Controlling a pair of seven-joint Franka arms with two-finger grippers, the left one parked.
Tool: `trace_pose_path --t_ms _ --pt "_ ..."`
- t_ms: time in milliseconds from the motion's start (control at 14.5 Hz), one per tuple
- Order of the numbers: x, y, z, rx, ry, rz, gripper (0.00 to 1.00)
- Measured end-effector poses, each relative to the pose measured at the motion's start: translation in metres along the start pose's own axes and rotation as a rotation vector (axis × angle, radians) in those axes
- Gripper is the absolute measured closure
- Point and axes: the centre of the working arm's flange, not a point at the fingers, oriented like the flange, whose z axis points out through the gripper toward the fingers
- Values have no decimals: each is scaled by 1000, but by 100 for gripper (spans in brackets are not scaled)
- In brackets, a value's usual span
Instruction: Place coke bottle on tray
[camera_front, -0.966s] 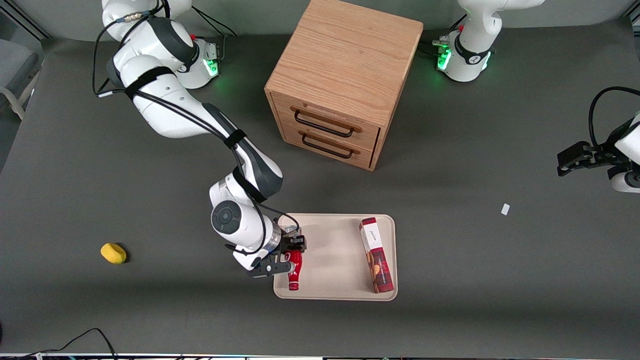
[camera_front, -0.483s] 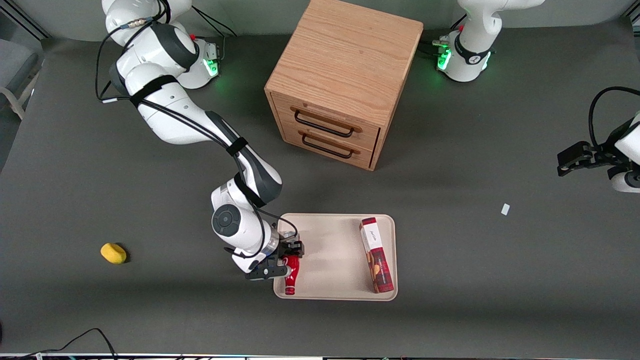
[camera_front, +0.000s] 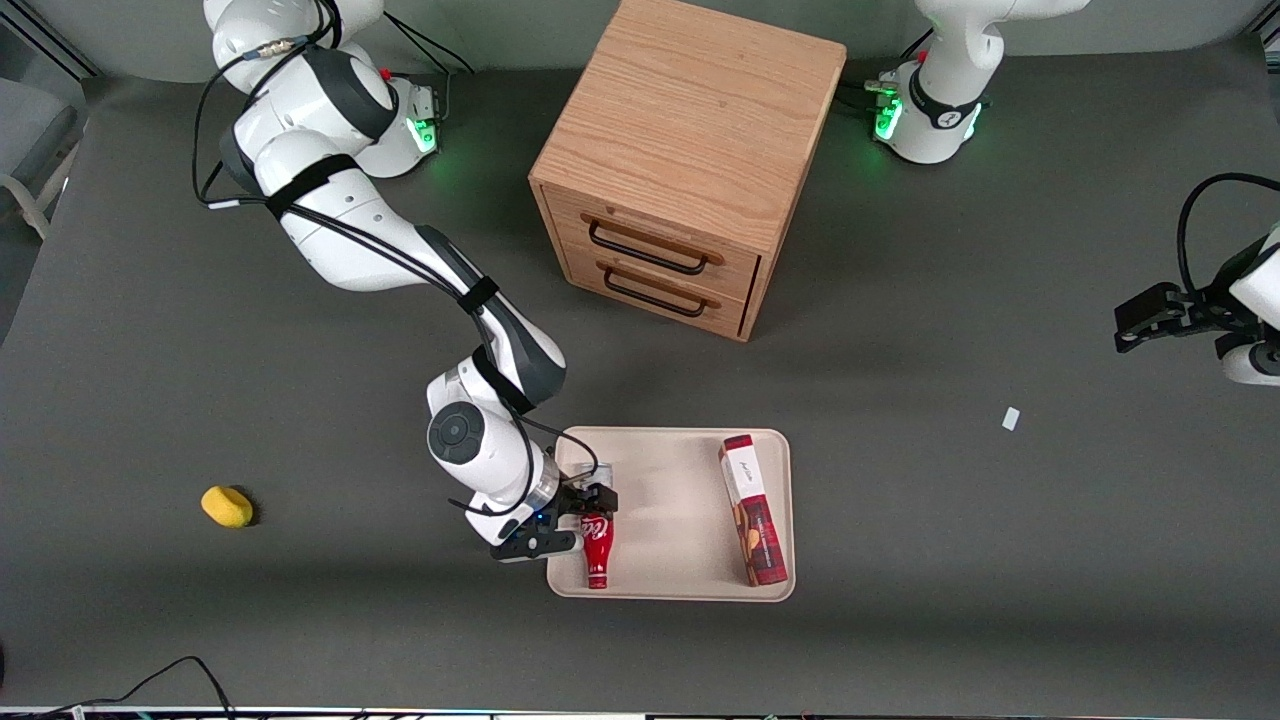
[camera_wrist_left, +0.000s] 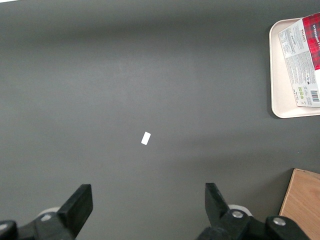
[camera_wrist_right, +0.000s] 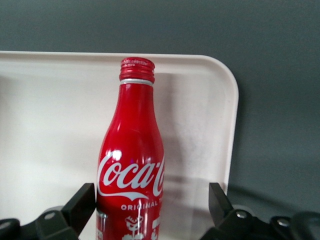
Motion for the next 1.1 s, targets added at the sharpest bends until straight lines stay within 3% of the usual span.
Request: trace_pose_path --t_ms 552,759,1103 --pt "13 -5 -30 -6 27 -8 0" --pt "30 4 -93 -61 -10 -1 0" --pt "44 91 -229 -191 -86 91 0"
